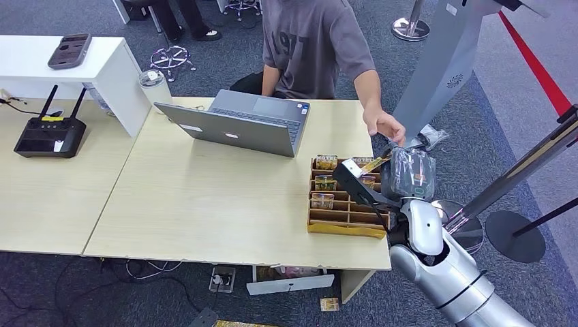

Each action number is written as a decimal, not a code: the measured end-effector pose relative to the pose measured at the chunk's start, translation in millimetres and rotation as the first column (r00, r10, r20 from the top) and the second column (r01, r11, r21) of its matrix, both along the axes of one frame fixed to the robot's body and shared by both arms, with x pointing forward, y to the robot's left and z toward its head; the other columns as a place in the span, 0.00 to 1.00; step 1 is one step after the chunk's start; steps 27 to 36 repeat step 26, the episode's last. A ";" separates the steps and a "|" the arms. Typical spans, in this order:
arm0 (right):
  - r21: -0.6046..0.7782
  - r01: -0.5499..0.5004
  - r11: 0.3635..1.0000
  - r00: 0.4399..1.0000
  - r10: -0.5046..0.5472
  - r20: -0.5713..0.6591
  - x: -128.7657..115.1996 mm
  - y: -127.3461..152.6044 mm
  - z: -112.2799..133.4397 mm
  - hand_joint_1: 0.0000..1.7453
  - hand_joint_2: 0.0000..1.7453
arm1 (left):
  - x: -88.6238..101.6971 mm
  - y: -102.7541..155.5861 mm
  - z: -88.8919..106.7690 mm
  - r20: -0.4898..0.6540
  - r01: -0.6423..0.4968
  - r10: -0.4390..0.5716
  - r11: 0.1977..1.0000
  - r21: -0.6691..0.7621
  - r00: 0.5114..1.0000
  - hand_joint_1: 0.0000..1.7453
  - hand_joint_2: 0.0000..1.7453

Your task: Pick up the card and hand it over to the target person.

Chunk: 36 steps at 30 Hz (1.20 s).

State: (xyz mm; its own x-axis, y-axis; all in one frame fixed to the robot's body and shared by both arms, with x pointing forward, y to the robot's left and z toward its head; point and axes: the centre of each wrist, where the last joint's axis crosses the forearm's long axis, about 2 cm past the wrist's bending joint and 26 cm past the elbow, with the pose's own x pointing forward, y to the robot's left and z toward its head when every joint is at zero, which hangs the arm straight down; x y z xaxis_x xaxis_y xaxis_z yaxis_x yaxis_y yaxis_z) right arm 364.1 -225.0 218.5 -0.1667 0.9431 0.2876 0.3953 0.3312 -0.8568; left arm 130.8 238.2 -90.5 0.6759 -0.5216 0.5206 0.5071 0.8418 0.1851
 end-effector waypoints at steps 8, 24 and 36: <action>0.139 0.031 0.990 0.973 -0.062 0.224 -4.6 -4.5 24.0 1.00 1.00 | -2.9 0.4 -0.8 -0.004 0.000 0.000 1.000 0.007 1.000 0.00 0.00; 0.154 0.075 0.985 0.945 -0.120 0.304 -6.5 -9.7 31.9 1.00 1.00 | -2.6 -0.1 -0.7 -0.002 0.008 -0.008 1.000 0.012 1.000 0.00 0.00; 0.147 0.088 0.985 0.948 -0.128 0.291 -4.7 -10.8 28.0 1.00 1.00 | -2.5 -0.4 -0.6 -0.003 0.012 -0.012 1.000 0.012 1.000 0.00 0.00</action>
